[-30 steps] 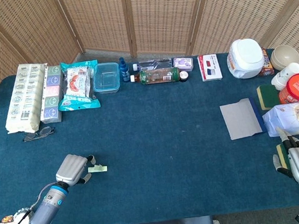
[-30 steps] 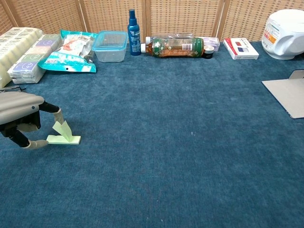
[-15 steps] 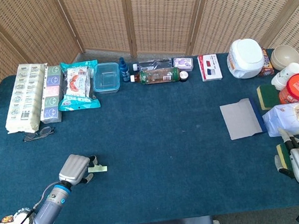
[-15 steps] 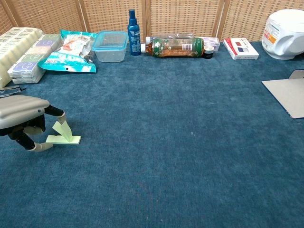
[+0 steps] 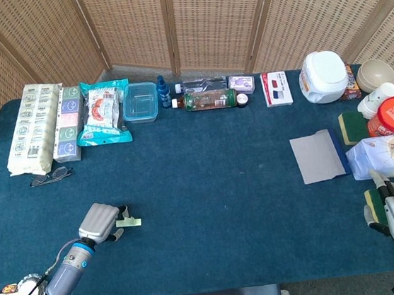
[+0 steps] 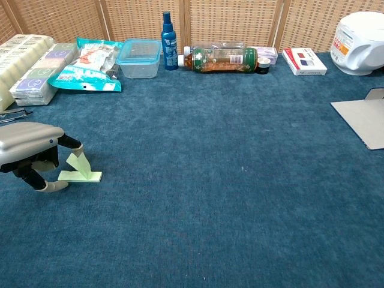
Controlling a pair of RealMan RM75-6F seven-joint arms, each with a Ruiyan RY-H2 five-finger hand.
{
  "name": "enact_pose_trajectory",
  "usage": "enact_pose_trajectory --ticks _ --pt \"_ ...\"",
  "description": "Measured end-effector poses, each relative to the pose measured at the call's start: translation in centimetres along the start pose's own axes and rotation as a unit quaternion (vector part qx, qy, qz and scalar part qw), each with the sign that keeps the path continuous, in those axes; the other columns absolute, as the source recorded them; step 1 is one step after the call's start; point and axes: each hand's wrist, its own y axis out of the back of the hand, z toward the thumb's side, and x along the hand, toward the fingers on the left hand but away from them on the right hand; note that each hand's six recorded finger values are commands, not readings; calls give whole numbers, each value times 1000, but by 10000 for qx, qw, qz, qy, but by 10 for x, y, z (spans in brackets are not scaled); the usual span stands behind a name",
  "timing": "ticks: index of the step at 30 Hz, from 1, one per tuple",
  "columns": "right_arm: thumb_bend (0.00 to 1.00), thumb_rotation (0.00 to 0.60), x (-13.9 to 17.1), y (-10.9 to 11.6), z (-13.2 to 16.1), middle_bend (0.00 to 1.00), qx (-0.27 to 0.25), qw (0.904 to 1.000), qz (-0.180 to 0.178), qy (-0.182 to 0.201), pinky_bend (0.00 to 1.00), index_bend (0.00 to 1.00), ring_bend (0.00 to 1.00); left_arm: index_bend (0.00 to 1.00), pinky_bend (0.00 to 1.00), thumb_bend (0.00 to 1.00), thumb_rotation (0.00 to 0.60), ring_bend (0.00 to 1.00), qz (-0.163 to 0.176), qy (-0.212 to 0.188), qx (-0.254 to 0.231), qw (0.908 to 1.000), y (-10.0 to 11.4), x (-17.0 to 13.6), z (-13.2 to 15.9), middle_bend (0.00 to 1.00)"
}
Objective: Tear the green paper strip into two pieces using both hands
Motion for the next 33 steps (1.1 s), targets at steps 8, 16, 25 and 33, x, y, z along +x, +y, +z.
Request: enact_pose_trajectory --ticks 8,16,25,33 --pt "524 508 0 0 -1 178 -13 10000 10 -21 399 0 251 446 1000 296 600 1000 -26 42 -25 10000 -2 0 -1 1000" --pt "524 507 0 -1 -2 178 -38 10000 19 -25 407 0 251 449 1000 307 600 1000 -48 69 -45 10000 -2 2 -1 1000" --pt "524 508 0 -2 -4 178 -63 10000 35 -53 409 0 251 478 1000 334 600 1000 -77 96 -47 9999 -2 3 -1 1000" --pt "524 510 1 -3 -6 178 -92 9999 34 -64 409 0 251 480 1000 336 600 1000 -81 128 -33 9999 0 4 0 1000"
